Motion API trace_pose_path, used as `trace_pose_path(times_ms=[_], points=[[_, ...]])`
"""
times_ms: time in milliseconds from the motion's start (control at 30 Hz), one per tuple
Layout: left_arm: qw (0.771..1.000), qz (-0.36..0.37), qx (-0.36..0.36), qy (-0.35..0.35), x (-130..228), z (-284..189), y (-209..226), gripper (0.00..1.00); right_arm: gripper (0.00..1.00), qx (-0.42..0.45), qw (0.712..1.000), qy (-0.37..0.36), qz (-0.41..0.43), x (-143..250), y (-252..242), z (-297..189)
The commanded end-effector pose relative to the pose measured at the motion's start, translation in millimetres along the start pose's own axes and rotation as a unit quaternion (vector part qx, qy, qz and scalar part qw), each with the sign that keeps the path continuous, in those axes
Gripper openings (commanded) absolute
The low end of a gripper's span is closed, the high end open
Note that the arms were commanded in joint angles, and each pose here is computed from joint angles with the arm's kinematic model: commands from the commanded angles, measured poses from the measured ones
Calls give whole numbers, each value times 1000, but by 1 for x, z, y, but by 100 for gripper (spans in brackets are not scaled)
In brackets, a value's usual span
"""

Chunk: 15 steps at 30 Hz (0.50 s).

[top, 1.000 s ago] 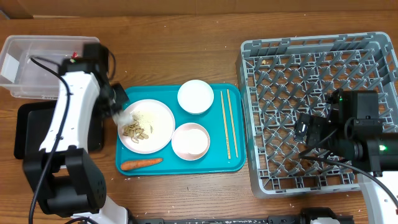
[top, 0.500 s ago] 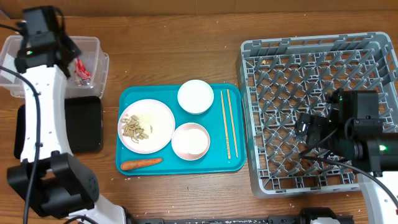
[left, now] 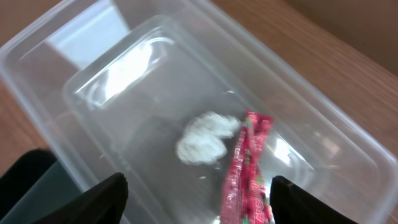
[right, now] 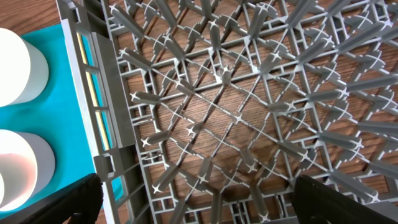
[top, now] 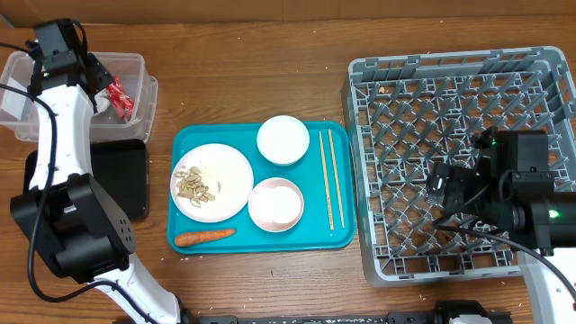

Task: Sort waste into correct bins and load items into the dishwasher
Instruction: 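Carry the foil to the clear bin and release it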

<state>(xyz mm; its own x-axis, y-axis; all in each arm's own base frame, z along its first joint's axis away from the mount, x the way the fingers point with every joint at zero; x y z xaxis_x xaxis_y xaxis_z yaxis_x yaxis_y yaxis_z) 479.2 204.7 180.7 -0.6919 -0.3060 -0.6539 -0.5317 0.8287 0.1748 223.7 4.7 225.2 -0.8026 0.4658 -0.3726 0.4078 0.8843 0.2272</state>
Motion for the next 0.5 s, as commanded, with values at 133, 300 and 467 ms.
trace_pose_path(times_ms=[133, 300, 467], points=[[974, 51, 214, -57, -44, -94, -60, 72, 100, 7, 999, -34, 3, -13, -1, -8], [937, 99, 335, 11, -2, -136, -119, 75, 100, -2, 999, -52, 3, -21, 4, -9], [901, 187, 371, 124, 68, -169, -158, 87, 100, -9, 998, -61, 31, -26, 6, -9]])
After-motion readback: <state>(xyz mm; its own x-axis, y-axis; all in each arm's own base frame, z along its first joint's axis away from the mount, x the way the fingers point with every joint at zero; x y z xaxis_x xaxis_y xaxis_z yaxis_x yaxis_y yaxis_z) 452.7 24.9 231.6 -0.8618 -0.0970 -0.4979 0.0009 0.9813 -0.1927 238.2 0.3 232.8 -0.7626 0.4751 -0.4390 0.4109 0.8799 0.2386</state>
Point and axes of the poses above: each gripper's point midway between its finger pads, its own z axis out along the fingers, its own y axis along the line the jaws close on, x = y × z, the point moved 2 cm from there along -z, back along the fingers, and after that the axes turned 15 degrees about z, right-handed, at the moved point
